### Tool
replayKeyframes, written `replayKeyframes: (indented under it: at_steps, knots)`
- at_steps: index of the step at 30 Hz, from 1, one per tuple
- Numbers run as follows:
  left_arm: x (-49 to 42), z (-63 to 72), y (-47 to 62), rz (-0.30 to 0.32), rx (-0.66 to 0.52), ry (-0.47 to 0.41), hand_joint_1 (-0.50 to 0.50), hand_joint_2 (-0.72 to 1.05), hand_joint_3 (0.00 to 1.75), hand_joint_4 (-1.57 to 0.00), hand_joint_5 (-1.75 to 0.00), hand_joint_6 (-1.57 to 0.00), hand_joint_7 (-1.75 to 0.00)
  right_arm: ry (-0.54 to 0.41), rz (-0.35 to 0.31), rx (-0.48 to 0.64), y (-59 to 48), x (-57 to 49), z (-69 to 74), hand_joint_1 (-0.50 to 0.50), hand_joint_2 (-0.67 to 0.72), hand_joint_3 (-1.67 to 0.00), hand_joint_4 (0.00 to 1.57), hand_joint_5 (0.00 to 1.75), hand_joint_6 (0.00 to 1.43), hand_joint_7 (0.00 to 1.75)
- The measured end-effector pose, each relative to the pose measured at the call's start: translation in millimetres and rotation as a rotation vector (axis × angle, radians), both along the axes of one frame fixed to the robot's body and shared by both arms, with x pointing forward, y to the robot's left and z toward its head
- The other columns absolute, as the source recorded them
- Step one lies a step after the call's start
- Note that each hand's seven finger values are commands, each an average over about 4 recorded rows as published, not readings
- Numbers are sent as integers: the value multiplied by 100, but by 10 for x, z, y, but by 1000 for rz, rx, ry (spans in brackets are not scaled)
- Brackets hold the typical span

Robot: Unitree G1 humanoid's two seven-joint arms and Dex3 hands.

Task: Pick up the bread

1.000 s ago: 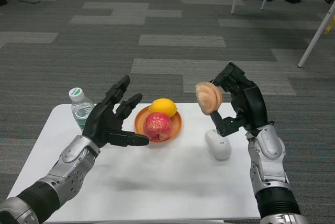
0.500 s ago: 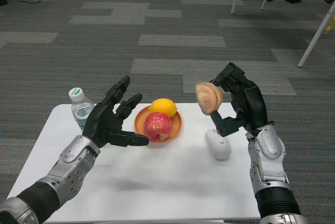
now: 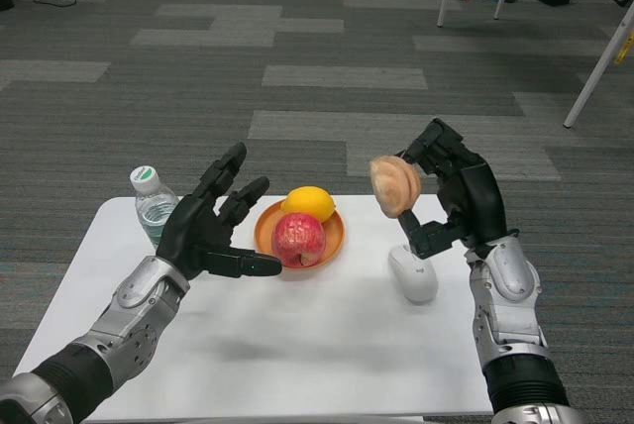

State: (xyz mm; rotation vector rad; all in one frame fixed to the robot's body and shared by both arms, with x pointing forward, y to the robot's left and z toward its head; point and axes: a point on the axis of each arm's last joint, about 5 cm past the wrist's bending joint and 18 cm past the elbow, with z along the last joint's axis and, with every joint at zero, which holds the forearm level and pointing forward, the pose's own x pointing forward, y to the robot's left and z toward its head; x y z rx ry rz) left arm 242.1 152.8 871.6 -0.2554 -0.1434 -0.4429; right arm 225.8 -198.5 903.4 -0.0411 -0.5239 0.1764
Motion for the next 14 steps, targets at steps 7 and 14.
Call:
replayKeyframes:
  at_steps: [7,14]
  knots:
    - [1,1,0,1,-1,0,50,34,4,0,-41,0,0,0,2,0,3,1,0,-42,-41,-159,71,155,83,161]
    - [1,1,0,1,-1,-1,50,34,0,0,-41,0,0,1,6,-1,11,2,-1,-42,-41,-159,71,155,83,156]
